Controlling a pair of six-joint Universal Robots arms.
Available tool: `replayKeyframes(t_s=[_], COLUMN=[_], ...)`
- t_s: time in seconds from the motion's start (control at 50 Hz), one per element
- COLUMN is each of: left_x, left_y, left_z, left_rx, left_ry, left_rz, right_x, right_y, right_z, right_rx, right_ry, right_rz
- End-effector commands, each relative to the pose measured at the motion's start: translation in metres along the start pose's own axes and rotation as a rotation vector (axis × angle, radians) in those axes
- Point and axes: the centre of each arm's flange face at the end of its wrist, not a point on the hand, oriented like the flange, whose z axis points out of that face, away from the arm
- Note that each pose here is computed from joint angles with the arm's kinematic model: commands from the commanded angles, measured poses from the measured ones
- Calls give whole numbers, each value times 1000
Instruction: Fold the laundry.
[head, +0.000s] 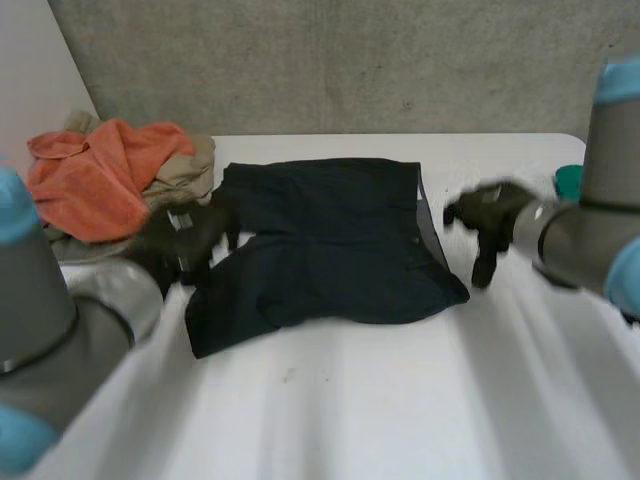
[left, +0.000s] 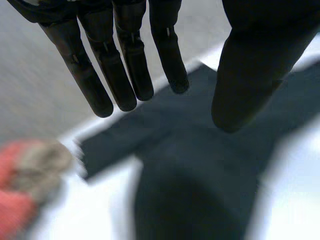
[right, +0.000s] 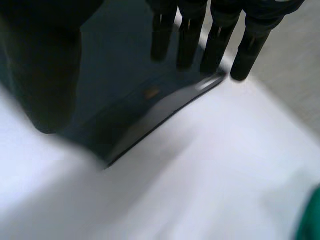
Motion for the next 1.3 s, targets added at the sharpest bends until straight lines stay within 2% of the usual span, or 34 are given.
replayKeyframes(t_s=[0.02, 0.12, 0.32, 0.4, 0.5, 0.64, 0.92, 1.12, 1.3], left_x=[24, 20, 3, -6, -14, -14, -15, -16, -15], left_y=[53, 75, 83, 78, 83, 93, 87, 99, 98], left_z=[-15, 6, 40, 53, 68, 79, 103, 118, 119], left_rx=[-186, -230, -207, -158, -140, -158, -80, -82, -81], left_ry=[150, 133, 75, 6, -71, -65, -83, -81, -80], left_rz=[-17, -30, -15, 11, 93, 202, 238, 365, 385], right_x=[-42, -48, -52, -49, -46, -51, -50, -56, -54], right_y=[59, 69, 73, 68, 63, 73, 71, 71, 66], right_z=[4, 13, 39, 44, 47, 60, 69, 65, 59], right_rx=[-71, 0, 119, 167, 197, 176, 213, 198, 191], right_ry=[-156, -127, -64, -31, -17, -29, 1, 32, 52], right_rz=[-19, -32, -58, -64, -71, -92, -106, -109, -110])
